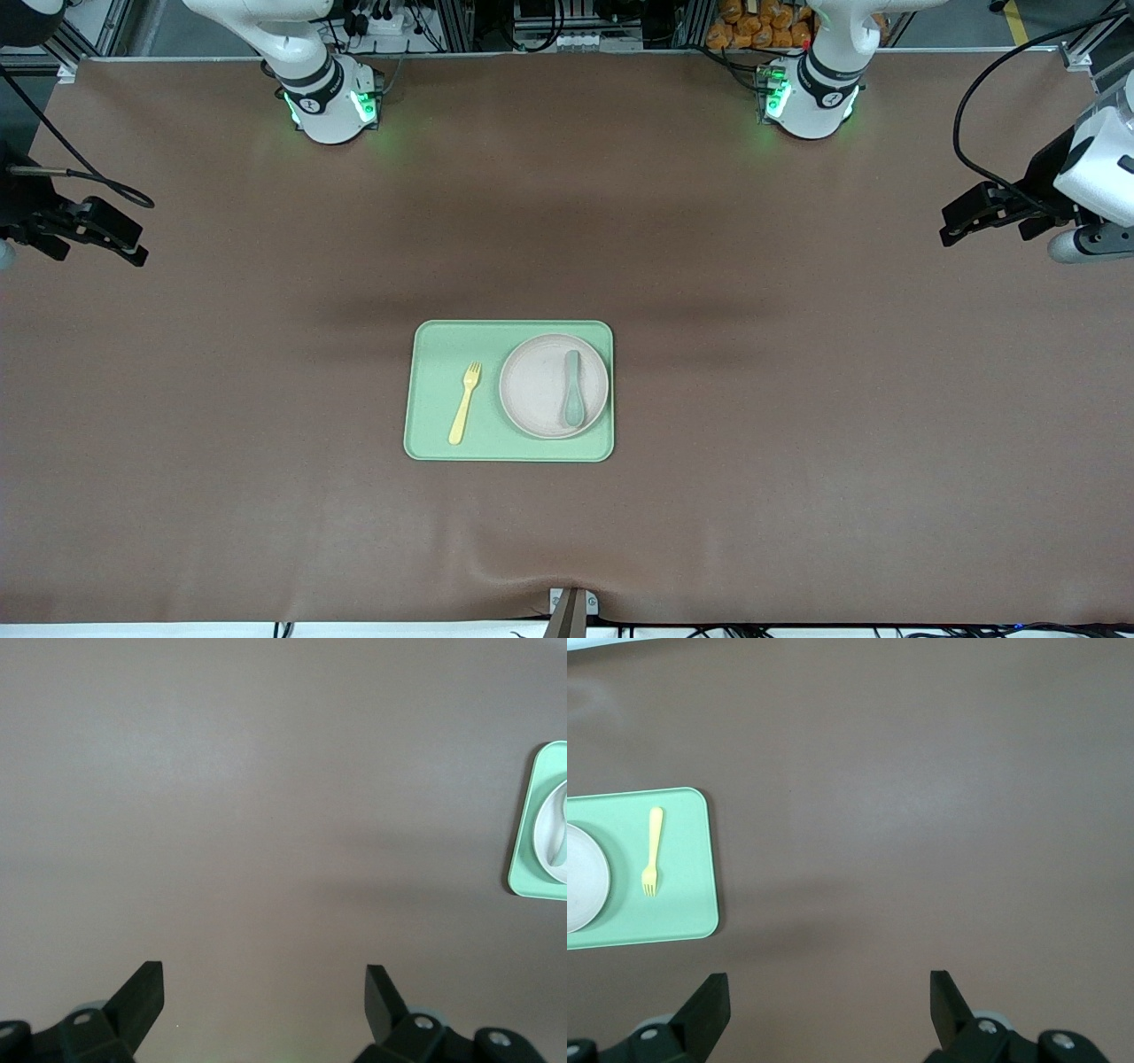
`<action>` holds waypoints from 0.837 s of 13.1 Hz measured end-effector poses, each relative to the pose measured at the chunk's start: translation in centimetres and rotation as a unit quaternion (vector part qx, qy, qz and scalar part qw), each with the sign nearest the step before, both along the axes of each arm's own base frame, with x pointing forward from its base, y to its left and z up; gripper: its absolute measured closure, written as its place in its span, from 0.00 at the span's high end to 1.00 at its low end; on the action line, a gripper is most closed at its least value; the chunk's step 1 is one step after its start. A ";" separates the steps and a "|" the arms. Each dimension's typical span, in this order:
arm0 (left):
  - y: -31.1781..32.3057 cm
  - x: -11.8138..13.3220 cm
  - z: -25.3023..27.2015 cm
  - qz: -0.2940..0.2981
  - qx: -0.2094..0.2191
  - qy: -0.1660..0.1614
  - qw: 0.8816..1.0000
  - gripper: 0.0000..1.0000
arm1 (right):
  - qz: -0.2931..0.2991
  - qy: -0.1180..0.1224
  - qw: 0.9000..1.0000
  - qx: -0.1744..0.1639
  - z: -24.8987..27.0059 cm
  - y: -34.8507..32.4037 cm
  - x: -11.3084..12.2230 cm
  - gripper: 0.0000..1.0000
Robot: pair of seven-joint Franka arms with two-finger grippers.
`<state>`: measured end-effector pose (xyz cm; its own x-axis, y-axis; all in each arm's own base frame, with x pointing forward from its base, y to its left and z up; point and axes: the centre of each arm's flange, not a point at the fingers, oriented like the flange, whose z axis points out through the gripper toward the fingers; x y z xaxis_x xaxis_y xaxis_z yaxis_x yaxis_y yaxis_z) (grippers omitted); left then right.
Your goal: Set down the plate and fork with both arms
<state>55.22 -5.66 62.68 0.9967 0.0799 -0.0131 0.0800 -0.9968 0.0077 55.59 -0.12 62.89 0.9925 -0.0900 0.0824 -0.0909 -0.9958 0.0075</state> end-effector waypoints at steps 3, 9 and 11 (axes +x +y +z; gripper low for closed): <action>0.0 -0.1 0.2 0.000 0.000 -0.002 1.000 1.00 | 0.000 0.001 1.000 0.000 0.0 0.0 0.0 1.00; -0.1 -0.5 1.2 -0.001 0.000 -0.011 1.000 1.00 | 0.000 0.001 1.000 0.000 0.0 0.0 0.0 1.00; -0.4 -1.1 2.2 -0.003 0.000 -0.021 1.000 1.00 | 0.000 0.001 1.000 0.000 0.0 0.0 0.0 1.00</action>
<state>54.11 -6.03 64.89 0.9969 0.0738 0.0278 0.0735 -0.9972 0.0103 55.57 -0.12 62.92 0.9927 -0.0899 0.0805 -0.0909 -0.9958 0.0077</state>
